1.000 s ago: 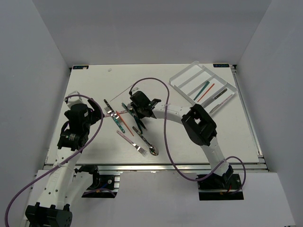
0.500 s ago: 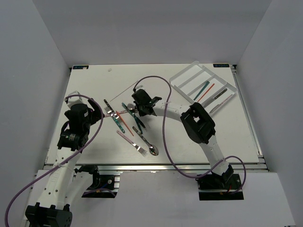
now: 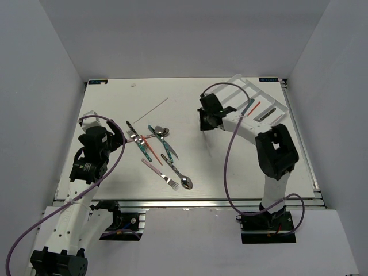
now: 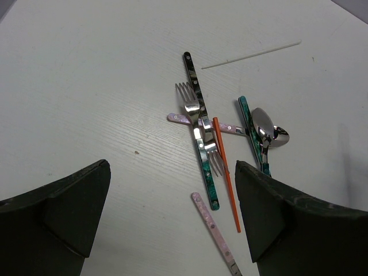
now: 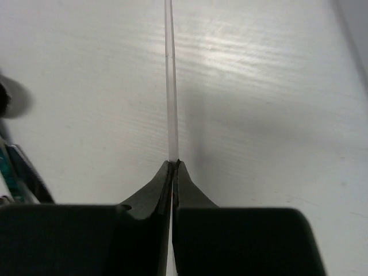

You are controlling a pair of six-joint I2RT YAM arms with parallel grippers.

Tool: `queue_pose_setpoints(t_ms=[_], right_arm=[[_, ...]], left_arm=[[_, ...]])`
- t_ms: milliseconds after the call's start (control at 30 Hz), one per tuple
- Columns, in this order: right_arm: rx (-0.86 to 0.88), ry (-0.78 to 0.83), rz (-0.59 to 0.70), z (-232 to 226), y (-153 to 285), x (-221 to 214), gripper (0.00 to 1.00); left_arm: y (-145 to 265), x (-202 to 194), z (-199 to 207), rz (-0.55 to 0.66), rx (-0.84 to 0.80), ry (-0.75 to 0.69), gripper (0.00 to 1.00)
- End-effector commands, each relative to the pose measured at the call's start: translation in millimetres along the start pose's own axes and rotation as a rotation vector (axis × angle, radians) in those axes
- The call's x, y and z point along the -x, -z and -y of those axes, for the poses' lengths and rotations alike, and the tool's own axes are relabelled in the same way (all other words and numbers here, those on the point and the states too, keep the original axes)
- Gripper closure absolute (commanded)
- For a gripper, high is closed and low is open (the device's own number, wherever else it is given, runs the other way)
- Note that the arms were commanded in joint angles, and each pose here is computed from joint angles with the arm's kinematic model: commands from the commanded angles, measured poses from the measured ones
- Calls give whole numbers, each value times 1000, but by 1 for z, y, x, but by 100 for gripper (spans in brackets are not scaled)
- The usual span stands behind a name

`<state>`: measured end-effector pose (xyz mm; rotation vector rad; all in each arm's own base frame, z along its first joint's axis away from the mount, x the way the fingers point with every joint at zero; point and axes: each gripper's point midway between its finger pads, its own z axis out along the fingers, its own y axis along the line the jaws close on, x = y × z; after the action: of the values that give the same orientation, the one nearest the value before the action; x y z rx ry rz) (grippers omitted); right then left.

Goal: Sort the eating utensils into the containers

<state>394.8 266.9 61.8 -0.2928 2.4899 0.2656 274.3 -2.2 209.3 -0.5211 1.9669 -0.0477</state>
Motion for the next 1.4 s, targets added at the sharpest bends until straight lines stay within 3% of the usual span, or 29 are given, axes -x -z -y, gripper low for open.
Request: queue_pose_setpoints(t_ms=[0, 267, 400, 667, 700, 733, 833, 1133, 1200, 1300, 1367], right_arm=[[36, -107, 159, 19, 45, 56, 100], [-189, -646, 322, 179, 53, 99, 100], [-241, -829, 392, 228, 49, 118, 100], [-294, -942, 394, 274, 21, 139, 99], [-296, -941, 386, 274, 17, 138, 94], [-308, -945, 376, 277, 13, 134, 83], [-310, -956, 379, 277, 15, 129, 66], [-204, -925, 430, 248, 45, 125, 63], [-69, -776, 460, 212, 52, 144, 62], [50, -456, 410, 128, 56, 148, 40], [128, -272, 368, 58, 55, 140, 40]], left_arm=[[2, 2, 1, 14, -13, -2, 2], [3, 2, 1, 18, -13, -1, 2], [2, 1, 1, 12, -11, -4, 2], [0, 0, 0, 5, -4, -7, 2], [0, 0, 1, 6, -5, -7, 2], [0, 0, 1, 5, -6, -7, 2], [-1, -1, 1, 1, -4, -7, 2], [-1, -1, 1, 0, -5, -10, 2], [-1, -1, 1, 0, -5, -8, 2], [-3, -2, 1, -5, -3, -12, 2], [-3, -2, 0, -7, 6, -13, 2]])
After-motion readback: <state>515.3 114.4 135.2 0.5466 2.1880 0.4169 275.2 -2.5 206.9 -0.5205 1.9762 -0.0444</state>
